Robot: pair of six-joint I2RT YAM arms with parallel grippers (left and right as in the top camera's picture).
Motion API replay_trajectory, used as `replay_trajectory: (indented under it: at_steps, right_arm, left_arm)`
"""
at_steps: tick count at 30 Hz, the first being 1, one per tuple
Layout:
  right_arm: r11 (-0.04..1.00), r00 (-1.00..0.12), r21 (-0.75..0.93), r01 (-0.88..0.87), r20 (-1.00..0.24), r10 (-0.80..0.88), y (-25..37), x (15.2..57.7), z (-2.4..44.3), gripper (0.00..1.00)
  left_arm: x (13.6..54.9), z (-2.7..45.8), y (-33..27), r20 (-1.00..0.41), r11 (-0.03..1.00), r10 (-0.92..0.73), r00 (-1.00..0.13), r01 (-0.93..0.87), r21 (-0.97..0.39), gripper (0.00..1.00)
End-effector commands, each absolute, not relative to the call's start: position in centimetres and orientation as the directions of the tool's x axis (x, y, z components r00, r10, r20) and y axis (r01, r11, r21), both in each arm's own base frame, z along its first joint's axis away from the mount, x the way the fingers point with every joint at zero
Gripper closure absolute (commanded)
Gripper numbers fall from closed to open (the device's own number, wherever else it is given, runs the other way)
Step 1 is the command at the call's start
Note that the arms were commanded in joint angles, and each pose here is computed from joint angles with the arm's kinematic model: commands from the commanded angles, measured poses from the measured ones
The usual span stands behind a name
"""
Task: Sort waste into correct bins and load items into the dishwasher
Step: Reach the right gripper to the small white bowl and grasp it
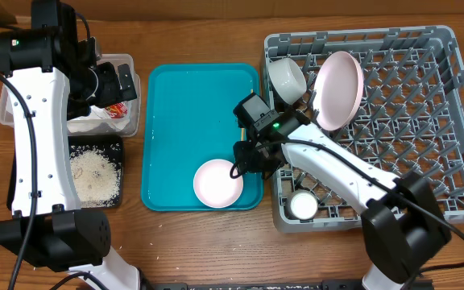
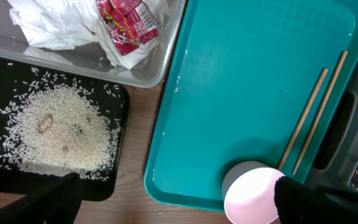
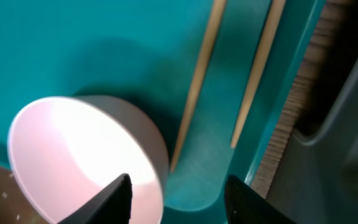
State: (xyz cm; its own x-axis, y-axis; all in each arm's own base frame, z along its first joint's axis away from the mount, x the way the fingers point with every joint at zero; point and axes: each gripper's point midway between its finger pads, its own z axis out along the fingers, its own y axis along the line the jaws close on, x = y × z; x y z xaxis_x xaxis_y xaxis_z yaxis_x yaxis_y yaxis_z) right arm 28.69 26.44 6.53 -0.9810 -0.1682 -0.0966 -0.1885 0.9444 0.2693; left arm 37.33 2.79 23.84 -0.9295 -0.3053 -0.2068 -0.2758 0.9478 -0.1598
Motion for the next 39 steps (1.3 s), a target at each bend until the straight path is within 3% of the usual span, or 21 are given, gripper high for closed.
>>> replay_trajectory:
  at_steps: [1, 5, 19, 25, 29, 33, 39]
  right_arm:
    - [0.955, -0.985, 0.241, -0.171, -0.066, -0.160, 26.5, 28.4, 4.9, 0.52]
    - [0.955, -0.985, 0.242, -0.172, -0.066, -0.161, 26.7, 28.4, 4.7, 0.60]
    - [0.945, -0.983, 0.269, -0.184, -0.050, -0.177, 27.5, 28.3, 3.9, 0.69]
    - [0.946, -0.981, 0.260, -0.192, -0.056, -0.183, 27.6, 28.2, 3.9, 0.83]
    - [0.946, -0.981, 0.260, -0.192, -0.056, -0.184, 27.6, 28.2, 3.9, 0.83]
    - [0.933, -0.974, 0.284, -0.223, -0.041, -0.221, 27.9, 27.6, 4.0, 0.70]
    - [0.933, -0.969, 0.267, -0.239, -0.007, -0.247, 27.3, 26.7, 3.8, 0.75]
  left_arm:
    - [37.3, 24.8, 2.8, -0.237, 0.950, -0.300, -0.924, -0.267, -0.164, 0.00]
    - [37.3, 24.8, 2.8, -0.237, 0.950, -0.300, -0.924, -0.267, -0.164, 0.00]
    - [37.3, 24.8, 2.8, -0.237, 0.950, -0.300, -0.924, -0.267, -0.163, 0.00]
    - [37.3, 24.8, 2.8, -0.237, 0.950, -0.300, -0.924, -0.267, -0.164, 0.00]
    - [37.3, 24.8, 2.8, -0.237, 0.950, -0.300, -0.924, -0.267, -0.163, 0.00]
    - [37.3, 24.8, 2.8, -0.237, 0.950, -0.300, -0.924, -0.267, -0.164, 0.00]
    - [37.3, 24.8, 2.8, -0.237, 0.950, -0.300, -0.924, -0.267, -0.163, 0.00]
